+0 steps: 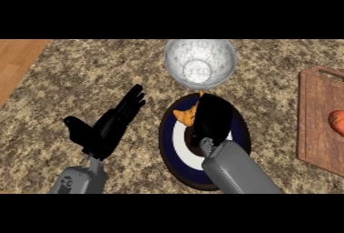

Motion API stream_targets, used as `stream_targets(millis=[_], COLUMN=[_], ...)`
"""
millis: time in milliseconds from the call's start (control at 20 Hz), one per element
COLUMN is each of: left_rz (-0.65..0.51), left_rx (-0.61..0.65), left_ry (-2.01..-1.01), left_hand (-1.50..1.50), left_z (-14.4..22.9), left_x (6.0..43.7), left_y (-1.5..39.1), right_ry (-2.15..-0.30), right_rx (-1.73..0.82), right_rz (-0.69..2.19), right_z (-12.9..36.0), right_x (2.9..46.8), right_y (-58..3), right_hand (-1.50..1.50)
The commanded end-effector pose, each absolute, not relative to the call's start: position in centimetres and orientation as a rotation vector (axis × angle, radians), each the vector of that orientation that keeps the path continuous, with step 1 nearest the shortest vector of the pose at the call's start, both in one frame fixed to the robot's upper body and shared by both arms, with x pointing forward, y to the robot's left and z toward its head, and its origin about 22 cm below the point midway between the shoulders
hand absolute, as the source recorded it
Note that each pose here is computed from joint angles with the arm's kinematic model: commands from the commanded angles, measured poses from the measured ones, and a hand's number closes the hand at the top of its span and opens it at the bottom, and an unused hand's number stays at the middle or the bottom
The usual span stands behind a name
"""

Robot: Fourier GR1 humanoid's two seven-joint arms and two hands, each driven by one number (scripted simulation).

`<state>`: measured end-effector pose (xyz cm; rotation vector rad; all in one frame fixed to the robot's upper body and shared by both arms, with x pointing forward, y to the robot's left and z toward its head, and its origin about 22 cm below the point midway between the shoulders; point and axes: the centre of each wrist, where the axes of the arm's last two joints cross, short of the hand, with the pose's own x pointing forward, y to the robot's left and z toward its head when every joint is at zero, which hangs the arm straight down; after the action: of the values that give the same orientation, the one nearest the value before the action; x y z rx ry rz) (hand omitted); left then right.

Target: Pick the bell pepper from the plate and place it in the bowl

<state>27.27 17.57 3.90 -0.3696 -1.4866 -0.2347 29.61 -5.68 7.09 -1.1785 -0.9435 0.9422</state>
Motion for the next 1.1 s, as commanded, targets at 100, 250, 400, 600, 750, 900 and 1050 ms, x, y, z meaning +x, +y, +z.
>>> stream_targets(millis=[100,250,400,600,750,900,1050], left_rz=[-0.271,-0.282,-0.264,-0.284,-0.271,-0.266,-0.269], left_rx=[-0.4,-0.396,-0.377,-0.39,-0.373,-0.4,-0.377], left_ry=[-1.471,-1.478,-1.463,-1.467,-1.468,-1.461,-1.474], left_hand=[0.0,0.0,0.0,0.0,0.0,0.0,0.0], left_z=[3.9,4.1,3.8,3.7,3.6,2.9,3.3], left_x=[27.4,27.8,27.8,28.0,28.4,28.1,27.9], left_y=[16.1,15.7,16.3,15.8,16.3,16.2,16.0], right_ry=[-0.946,-0.996,-1.01,-1.024,-1.039,-1.042,-1.008], right_rx=[-1.33,-1.426,-1.493,-1.534,-1.554,-1.567,-1.588], right_rz=[0.714,0.651,0.598,0.566,0.516,0.479,0.444], right_z=[12.5,15.6,17.9,20.8,22.8,24.4,25.5], right_x=[31.7,32.6,33.3,34.2,35.1,36.0,37.5], right_y=[-2.1,-0.7,0.4,1.7,2.4,2.9,2.9], right_hand=[1.5,1.5,1.5,1.5,1.5,1.5,1.5])
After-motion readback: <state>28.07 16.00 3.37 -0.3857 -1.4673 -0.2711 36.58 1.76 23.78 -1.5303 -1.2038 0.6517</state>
